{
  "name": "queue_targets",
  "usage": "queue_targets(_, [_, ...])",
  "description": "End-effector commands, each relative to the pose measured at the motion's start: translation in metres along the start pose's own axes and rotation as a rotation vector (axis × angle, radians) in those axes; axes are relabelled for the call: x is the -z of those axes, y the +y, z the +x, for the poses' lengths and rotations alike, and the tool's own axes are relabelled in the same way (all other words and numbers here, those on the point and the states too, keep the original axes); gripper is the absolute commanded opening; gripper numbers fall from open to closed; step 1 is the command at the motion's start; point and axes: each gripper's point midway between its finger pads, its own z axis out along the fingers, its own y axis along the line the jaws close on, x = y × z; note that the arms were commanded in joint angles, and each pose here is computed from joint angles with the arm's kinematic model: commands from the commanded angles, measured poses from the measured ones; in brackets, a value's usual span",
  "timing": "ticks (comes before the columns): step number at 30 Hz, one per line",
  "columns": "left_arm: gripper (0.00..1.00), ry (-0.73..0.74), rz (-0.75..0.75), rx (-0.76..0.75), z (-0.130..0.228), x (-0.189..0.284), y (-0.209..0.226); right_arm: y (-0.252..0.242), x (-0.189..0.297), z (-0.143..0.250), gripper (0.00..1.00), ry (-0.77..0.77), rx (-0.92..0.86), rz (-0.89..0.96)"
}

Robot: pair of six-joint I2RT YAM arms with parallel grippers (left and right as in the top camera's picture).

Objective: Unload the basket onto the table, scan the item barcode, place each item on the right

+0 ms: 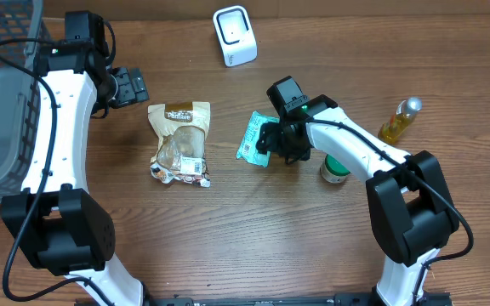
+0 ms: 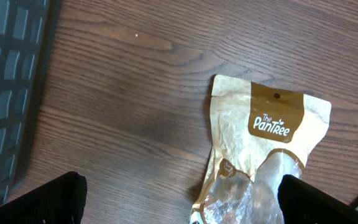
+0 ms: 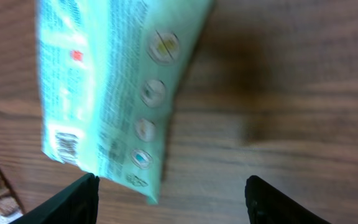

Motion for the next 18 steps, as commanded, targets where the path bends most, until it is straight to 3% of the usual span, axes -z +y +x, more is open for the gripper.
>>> queue_targets(1, [1.0,-0.019,0.009,-0.02,-0.0046,0.0058,-0.0023,0.0008,0.0086,0.0049,0.72,0.001,0.005,0.009])
queue_targets(18, [1.0,-0.019,0.01,-0.02,-0.0045,0.0057,-0.0024,0.0042,0.0086,0.0001,0.84,-0.019,0.008,-0.004])
